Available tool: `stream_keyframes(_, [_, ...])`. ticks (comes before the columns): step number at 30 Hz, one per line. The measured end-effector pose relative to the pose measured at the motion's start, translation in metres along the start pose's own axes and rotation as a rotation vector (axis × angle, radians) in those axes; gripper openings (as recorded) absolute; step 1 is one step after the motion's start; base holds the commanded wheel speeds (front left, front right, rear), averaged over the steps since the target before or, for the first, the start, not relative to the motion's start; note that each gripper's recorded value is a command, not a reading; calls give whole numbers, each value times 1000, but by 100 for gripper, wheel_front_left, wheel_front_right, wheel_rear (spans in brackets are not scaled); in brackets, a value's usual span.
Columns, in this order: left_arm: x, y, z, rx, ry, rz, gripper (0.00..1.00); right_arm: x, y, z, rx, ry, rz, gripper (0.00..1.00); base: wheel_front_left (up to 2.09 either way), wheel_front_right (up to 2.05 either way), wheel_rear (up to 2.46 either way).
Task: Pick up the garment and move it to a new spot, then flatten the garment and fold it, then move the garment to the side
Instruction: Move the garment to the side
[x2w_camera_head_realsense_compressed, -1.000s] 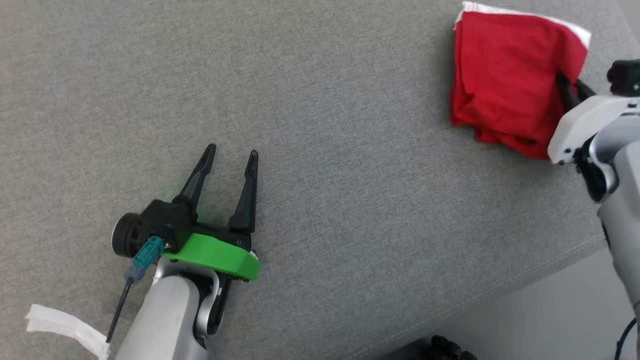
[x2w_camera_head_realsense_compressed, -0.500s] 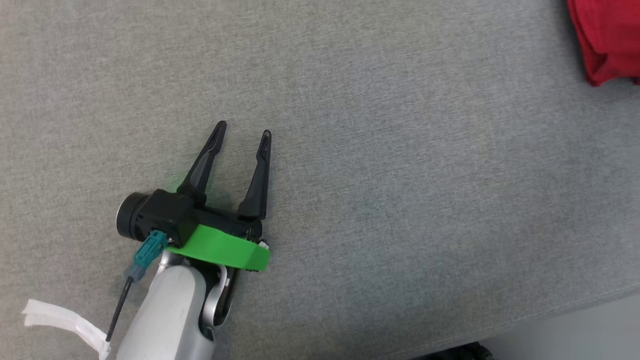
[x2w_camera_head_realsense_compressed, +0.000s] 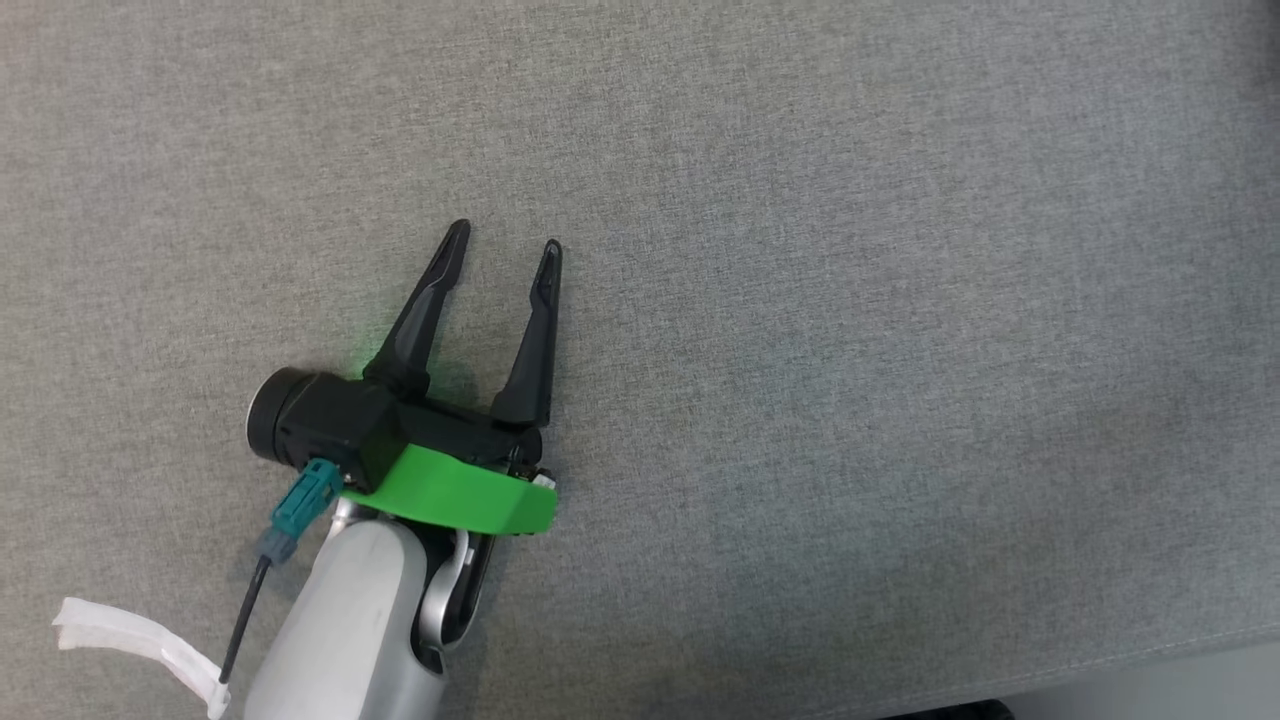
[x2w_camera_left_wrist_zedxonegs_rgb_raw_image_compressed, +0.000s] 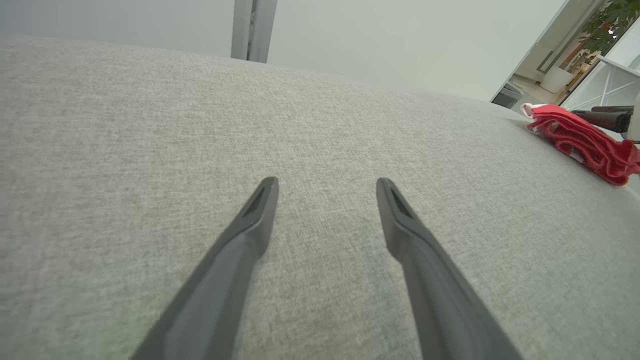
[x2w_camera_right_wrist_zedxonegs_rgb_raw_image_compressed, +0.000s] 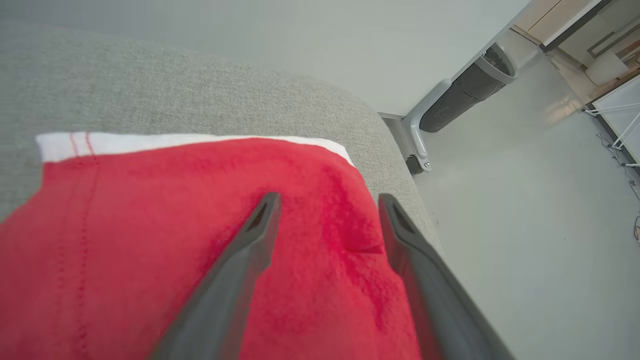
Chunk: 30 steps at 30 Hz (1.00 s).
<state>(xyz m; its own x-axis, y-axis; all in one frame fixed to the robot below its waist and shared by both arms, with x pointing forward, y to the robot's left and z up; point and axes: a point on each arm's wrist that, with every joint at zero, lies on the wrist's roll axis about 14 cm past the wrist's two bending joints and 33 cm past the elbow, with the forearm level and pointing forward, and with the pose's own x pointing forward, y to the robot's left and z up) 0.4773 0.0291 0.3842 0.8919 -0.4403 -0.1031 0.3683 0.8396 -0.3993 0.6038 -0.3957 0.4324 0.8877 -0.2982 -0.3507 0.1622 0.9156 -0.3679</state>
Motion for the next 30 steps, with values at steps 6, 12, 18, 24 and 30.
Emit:
stream_keyframes(6, [-1,-3,10,-3,-20,4,100,-10,12,26,35,-89,24,100,0,0,0])
stream_keyframes(12, [-7,3,29,7,-62,42,100,-27,30,62,46,-201,75,100,0,0,0])
stream_keyframes(18, [-25,16,53,35,-106,117,100,-57,64,86,82,-292,154,100,0,0,0])
stream_keyframes(24, [-53,25,74,58,-146,185,100,-97,108,93,131,-346,254,100,0,0,0])
stream_keyframes(30, [-91,34,81,57,-161,260,100,-141,133,94,200,-391,314,100,0,0,0])
